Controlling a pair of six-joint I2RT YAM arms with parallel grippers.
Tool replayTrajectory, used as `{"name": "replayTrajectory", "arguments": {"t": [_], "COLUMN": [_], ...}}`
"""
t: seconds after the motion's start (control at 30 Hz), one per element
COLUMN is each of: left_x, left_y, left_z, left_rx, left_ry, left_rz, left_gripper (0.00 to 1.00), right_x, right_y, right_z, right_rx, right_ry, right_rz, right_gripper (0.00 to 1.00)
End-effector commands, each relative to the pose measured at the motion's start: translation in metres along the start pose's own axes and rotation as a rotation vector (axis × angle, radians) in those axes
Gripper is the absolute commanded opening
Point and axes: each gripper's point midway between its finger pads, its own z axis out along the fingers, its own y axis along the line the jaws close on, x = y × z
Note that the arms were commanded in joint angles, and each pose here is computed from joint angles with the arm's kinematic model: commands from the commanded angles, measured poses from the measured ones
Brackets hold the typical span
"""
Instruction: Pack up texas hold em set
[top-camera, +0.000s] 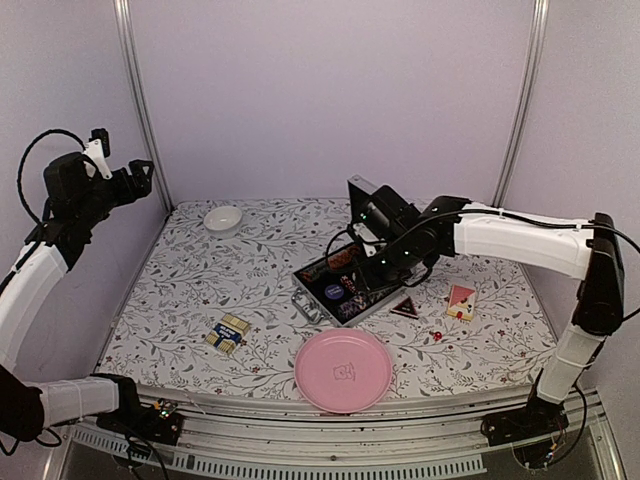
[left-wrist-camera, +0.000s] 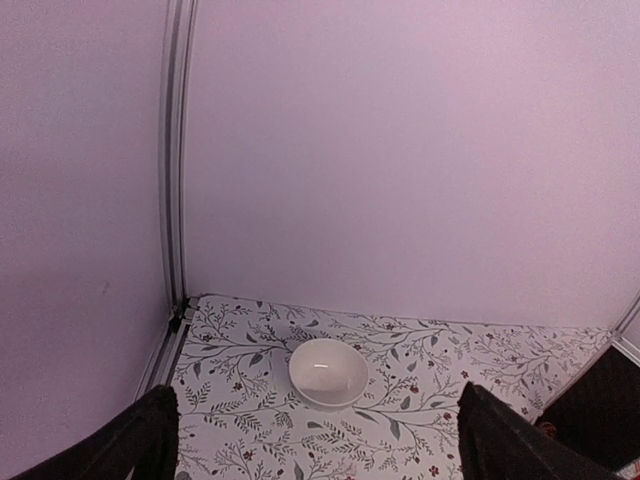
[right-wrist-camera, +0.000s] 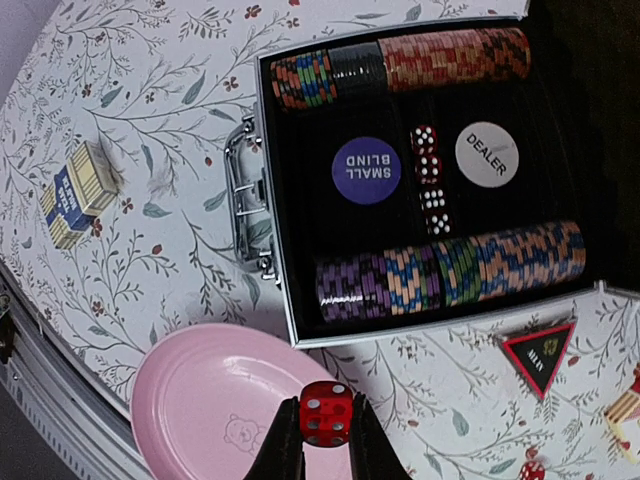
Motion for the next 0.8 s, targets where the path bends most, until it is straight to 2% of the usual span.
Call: {"name": "replayTrajectory", "arguments": {"t": [0.0, 0.33, 0.77], "left_x": [-0.001, 0.002, 0.002], "left_y": [0.001, -0.004, -0.006], "left_z": [0.0, 0.002, 0.002], "left_rx": [0.004, 0.033, 0.044], "left_ry": [-0.013, -0.003, -0.003], "left_rz": [-0.003, -0.018, -0.024], "left_gripper": [0.97, 0.97, 0.97], "right_x": [-0.025, -0.069, -0.1], "right_y": [-0.013, -0.042, -0.052], "right_z": [0.038, 0.101, 0.137], "right_rx": [0.02, 0.036, 0.048], "right_ry": [0.024, 0.031, 0.0], "right_rz": [-0.102, -0.183, -0.243], "right_gripper": [0.05, 0.04, 0.05]}}
